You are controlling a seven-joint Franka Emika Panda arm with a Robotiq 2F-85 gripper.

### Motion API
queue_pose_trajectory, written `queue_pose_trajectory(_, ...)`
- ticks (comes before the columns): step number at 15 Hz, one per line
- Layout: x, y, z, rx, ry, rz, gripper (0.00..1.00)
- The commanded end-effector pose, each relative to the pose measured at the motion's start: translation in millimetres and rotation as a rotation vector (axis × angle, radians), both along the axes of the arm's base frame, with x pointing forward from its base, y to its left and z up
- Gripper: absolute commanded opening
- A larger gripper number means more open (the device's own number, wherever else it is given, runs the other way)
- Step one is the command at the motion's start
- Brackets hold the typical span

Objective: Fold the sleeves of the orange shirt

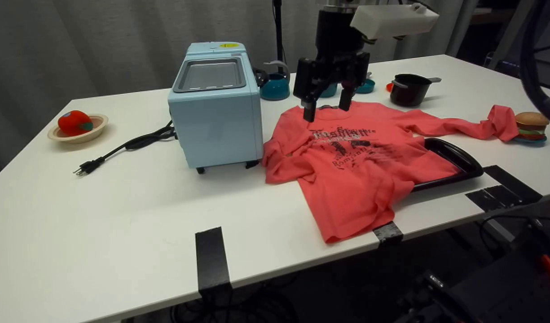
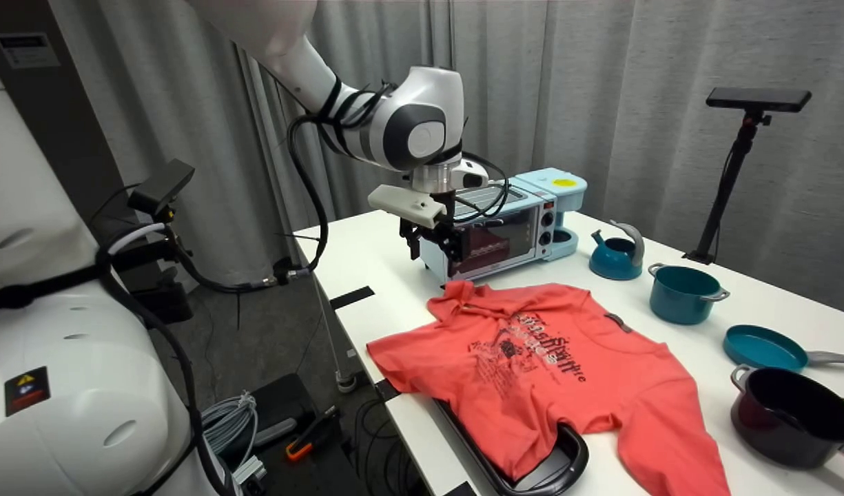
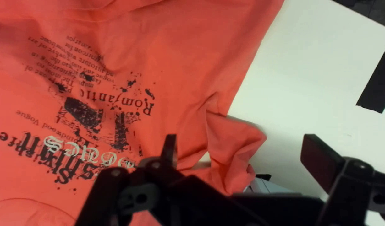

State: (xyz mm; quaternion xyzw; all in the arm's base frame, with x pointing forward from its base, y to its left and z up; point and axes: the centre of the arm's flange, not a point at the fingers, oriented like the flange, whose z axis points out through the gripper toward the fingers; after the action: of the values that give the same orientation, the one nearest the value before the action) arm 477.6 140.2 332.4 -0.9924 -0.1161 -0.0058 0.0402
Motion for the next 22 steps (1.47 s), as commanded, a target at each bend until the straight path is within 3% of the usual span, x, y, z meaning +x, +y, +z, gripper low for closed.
queue_pose_trajectory(1,11,12,-28,0.024,-0.009,0.045,1.0)
queue_pose_trajectory(11,43,24,-98,0.012,-0.052,0.081,1.0)
queue_pose_trajectory(22,108,-17,-120,0.022,-0.022,0.113,1.0)
